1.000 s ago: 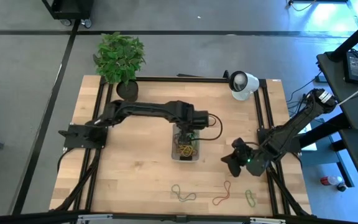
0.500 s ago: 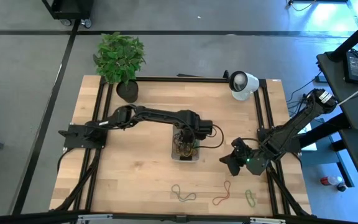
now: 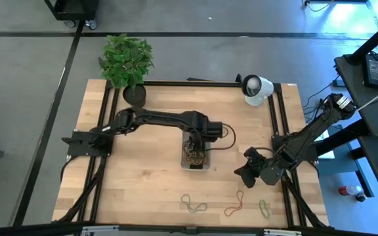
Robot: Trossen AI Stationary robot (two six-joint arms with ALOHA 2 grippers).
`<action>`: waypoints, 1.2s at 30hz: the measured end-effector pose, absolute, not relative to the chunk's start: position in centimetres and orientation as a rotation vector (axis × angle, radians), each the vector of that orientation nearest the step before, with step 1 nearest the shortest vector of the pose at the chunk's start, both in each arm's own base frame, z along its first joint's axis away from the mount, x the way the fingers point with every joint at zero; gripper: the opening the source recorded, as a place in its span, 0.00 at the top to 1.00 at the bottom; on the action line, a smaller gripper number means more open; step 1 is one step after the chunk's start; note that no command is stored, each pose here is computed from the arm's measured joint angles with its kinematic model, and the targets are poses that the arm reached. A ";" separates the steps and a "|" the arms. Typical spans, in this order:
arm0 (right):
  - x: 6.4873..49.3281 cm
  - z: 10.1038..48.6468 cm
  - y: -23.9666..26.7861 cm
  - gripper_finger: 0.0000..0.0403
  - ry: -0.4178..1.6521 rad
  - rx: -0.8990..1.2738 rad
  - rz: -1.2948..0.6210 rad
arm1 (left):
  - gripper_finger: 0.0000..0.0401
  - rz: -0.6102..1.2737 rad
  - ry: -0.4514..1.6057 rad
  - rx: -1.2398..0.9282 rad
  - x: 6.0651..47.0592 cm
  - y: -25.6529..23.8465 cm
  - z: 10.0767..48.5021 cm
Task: Pick and place rubber bands into bin
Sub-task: Put the yellow rubber band into the gray bin, then put the green rubber band into the gray bin
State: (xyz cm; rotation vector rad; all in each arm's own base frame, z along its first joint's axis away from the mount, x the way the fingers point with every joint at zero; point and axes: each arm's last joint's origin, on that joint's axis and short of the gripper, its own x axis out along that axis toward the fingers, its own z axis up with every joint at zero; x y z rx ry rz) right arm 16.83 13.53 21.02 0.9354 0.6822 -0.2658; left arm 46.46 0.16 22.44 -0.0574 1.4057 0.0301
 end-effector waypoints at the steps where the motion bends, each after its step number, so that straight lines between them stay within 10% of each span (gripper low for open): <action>1: 16.8 21.0 13.5 0.96 0.691 0.932 -0.267 | 0.59 0.037 1.392 -0.083 46.3 0.2 23.1; 11: 16.8 20.9 13.4 0.96 0.697 0.918 -0.278 | 0.60 0.111 1.260 -0.132 43.8 -2.3 29.2; 19: 16.6 21.1 14.4 0.99 0.770 0.922 -0.225 | 0.89 -0.043 1.230 -0.054 43.7 -6.2 29.5; 36: 15.9 19.3 23.4 0.92 1.512 0.897 -0.731 | 1.00 -0.002 1.165 0.072 44.1 -5.7 29.2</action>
